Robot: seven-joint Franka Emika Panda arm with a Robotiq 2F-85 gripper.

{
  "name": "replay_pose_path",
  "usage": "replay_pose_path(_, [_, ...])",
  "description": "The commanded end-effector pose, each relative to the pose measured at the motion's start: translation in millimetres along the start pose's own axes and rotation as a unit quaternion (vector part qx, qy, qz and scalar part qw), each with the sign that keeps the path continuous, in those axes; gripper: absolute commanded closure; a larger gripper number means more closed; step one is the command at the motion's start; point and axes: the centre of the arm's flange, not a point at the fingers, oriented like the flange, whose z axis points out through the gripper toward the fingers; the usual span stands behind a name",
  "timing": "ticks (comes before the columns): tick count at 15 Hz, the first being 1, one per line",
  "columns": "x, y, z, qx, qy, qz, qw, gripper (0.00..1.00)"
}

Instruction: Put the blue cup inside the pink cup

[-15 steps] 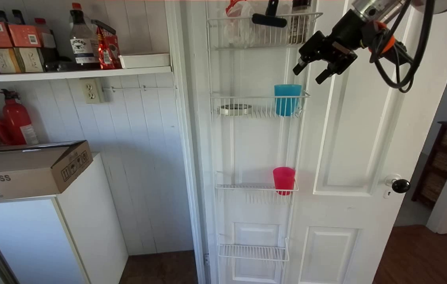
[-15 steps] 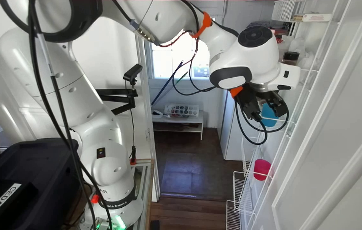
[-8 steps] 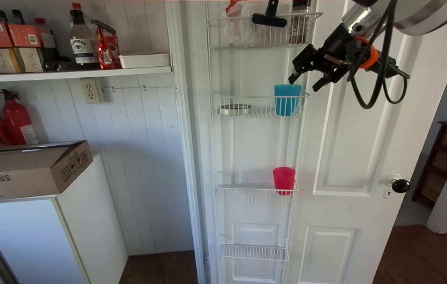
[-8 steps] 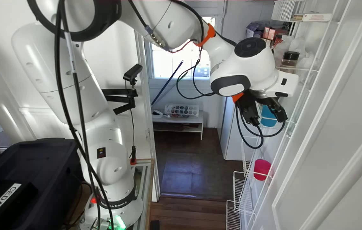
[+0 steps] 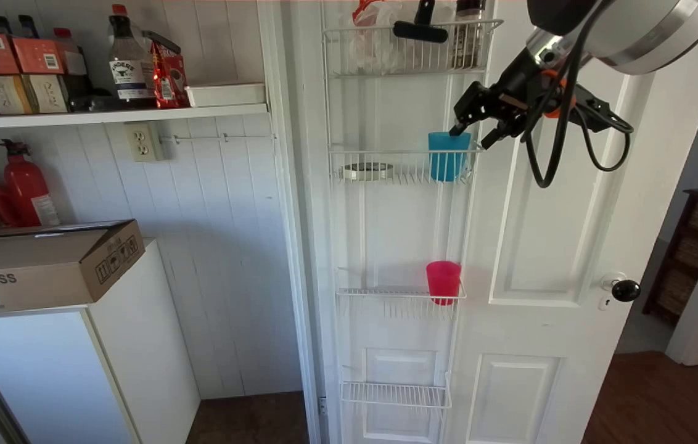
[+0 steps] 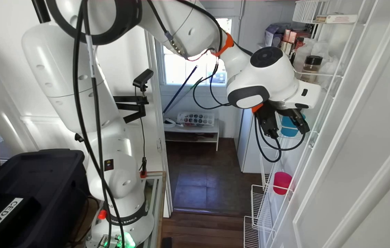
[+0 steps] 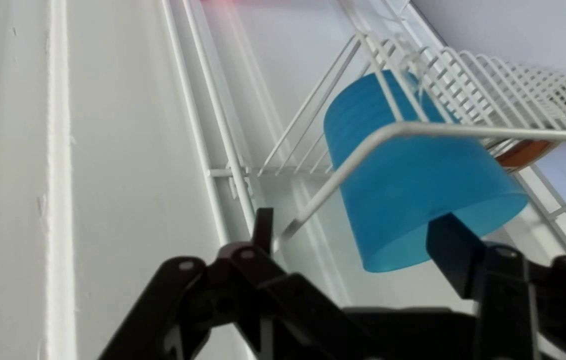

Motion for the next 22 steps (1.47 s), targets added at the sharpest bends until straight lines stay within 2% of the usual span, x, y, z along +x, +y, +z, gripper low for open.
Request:
replay_pose_path(1, [8.1, -3.7, -10.1, -0.018, 0.013, -0.007, 0.9997, 0.0])
replay_pose_path(2, [10.5, -3.1, -12.7, -0.021, 0.014, -0.011, 0.9996, 0.0])
replay_pose_path(3, [12.4, -2.6, -14.3, -0.025, 0.015, -0.017, 0.9994, 0.05])
replay_pose_path(4, [14.5, -3.1, -16.2, -0.028, 0.016, -0.023, 0.9992, 0.17])
replay_pose_path(6, [18.1, -6.3, -19.9, -0.033, 0.017, -0.038, 0.9986, 0.24])
replay_pose_path(8, [21.1, -11.9, -23.5, -0.036, 0.018, -0.052, 0.9978, 0.25])
replay_pose_path(9, [22.4, -14.6, -25.1, -0.037, 0.019, -0.059, 0.9974, 0.21])
replay_pose_path(14, [21.6, -30.0, -29.4, -0.03, 0.007, -0.076, 0.9966, 0.17])
replay_pose_path(19, [16.3, -34.5, -25.3, -0.027, -0.018, -0.076, 0.9966, 0.24])
replay_pose_path(20, [15.0, -34.0, -23.4, -0.027, -0.022, -0.075, 0.9966, 0.29])
replay_pose_path(21, [14.2, -33.2, -21.0, -0.023, -0.023, -0.072, 0.9968, 0.28])
replay_pose_path(22, [14.0, -32.2, -19.3, -0.022, -0.022, -0.07, 0.9971, 0.34])
